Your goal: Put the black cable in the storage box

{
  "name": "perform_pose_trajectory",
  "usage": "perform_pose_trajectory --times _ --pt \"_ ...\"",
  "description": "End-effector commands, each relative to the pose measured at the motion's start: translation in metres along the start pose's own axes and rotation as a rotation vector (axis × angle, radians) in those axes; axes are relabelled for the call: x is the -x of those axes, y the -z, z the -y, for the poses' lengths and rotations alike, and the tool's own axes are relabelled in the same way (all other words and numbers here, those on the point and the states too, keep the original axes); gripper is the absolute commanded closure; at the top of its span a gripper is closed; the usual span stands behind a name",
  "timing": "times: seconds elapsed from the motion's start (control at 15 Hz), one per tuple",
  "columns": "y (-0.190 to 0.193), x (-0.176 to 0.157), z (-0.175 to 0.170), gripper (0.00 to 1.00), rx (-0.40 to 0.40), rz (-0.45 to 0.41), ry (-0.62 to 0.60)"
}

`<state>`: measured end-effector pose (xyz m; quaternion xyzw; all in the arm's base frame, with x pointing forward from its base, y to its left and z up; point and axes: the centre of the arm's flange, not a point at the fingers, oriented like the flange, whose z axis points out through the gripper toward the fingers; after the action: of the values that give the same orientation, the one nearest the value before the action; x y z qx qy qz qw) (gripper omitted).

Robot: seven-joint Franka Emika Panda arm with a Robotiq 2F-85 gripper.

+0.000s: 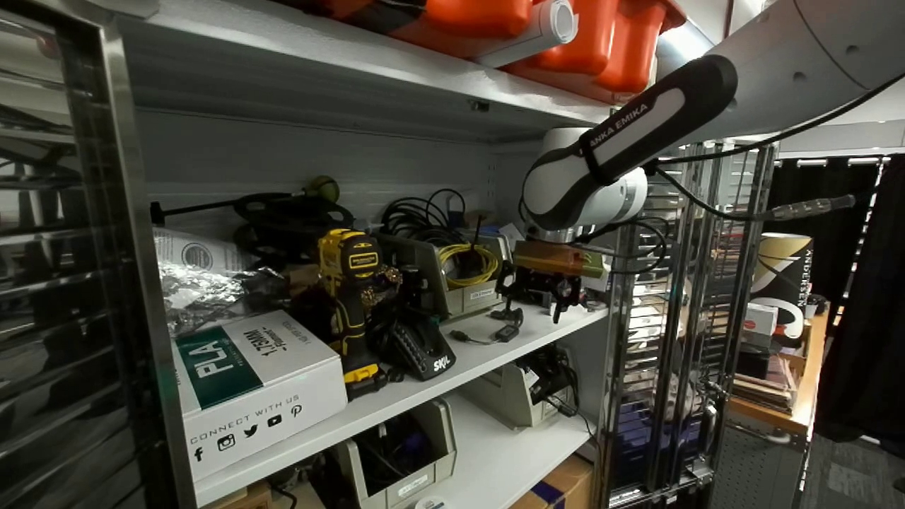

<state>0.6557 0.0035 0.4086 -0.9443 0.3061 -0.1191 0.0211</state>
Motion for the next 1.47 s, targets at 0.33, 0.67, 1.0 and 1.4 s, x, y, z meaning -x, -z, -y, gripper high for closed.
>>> perform_pose_trajectory --times 0.33,0.67,1.0,1.4 --pt "-0.014 -0.016 0.037 0.00 -0.080 -0.010 0.003" --pt "-0.029 -0.019 0.056 0.00 -0.047 0.011 0.031" --pt "-0.031 -0.014 0.064 0.03 0.012 0.040 0.048" --pt "-0.024 -0.009 0.059 0.56 0.100 0.095 0.056"
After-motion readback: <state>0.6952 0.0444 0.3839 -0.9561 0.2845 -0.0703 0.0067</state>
